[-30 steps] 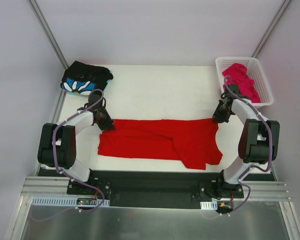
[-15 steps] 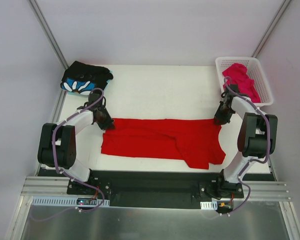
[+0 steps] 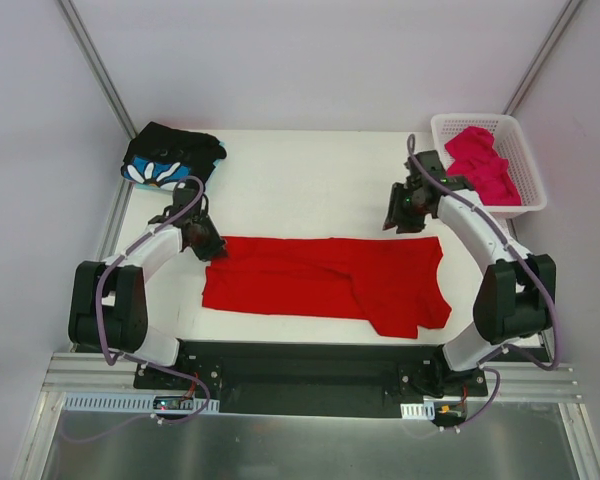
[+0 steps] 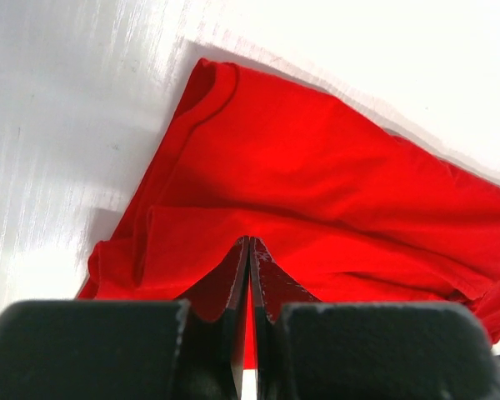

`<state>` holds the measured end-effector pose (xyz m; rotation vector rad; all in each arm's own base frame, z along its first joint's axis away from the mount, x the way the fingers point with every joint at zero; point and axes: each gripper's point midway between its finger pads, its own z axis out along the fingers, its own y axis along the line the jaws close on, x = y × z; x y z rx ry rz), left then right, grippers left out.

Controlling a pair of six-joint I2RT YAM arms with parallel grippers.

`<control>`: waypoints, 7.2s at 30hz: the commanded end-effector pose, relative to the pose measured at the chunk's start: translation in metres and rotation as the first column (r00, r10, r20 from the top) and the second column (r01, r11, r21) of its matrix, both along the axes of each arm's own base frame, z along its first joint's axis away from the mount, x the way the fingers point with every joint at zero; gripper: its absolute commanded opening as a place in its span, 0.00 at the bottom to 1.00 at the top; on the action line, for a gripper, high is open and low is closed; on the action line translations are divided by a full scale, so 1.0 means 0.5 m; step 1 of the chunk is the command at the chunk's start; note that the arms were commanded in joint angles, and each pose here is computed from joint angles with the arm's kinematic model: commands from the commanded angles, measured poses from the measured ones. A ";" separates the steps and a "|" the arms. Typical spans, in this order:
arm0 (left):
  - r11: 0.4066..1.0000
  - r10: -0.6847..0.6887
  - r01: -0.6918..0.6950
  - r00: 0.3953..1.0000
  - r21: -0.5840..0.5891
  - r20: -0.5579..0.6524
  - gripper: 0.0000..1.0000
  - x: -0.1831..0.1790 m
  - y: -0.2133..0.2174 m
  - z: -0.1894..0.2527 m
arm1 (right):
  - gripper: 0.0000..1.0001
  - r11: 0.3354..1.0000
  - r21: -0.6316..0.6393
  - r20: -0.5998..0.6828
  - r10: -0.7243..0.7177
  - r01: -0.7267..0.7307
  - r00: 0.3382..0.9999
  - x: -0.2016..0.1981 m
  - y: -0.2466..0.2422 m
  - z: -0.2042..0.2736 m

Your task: Fold and stack the t-shirts

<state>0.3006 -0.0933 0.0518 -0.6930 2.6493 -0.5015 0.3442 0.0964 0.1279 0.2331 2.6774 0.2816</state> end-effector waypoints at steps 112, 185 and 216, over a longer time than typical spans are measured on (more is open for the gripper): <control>0.955 0.065 0.006 0.971 0.296 -0.229 0.13 -0.086 0.096 -0.003 | 0.01 0.975 -0.178 -0.314 0.075 -0.136 0.946 -0.091 0.055 -0.185; 0.986 -0.014 0.032 0.994 0.163 -0.111 0.00 -0.173 0.057 0.067 | 0.01 0.971 -0.169 -0.337 0.106 -0.170 0.936 -0.106 0.056 -0.202; 0.956 -0.044 0.076 0.992 0.283 -0.117 0.01 -0.224 0.072 0.098 | 0.01 0.963 -0.180 -0.355 0.124 -0.198 0.927 -0.119 0.054 -0.211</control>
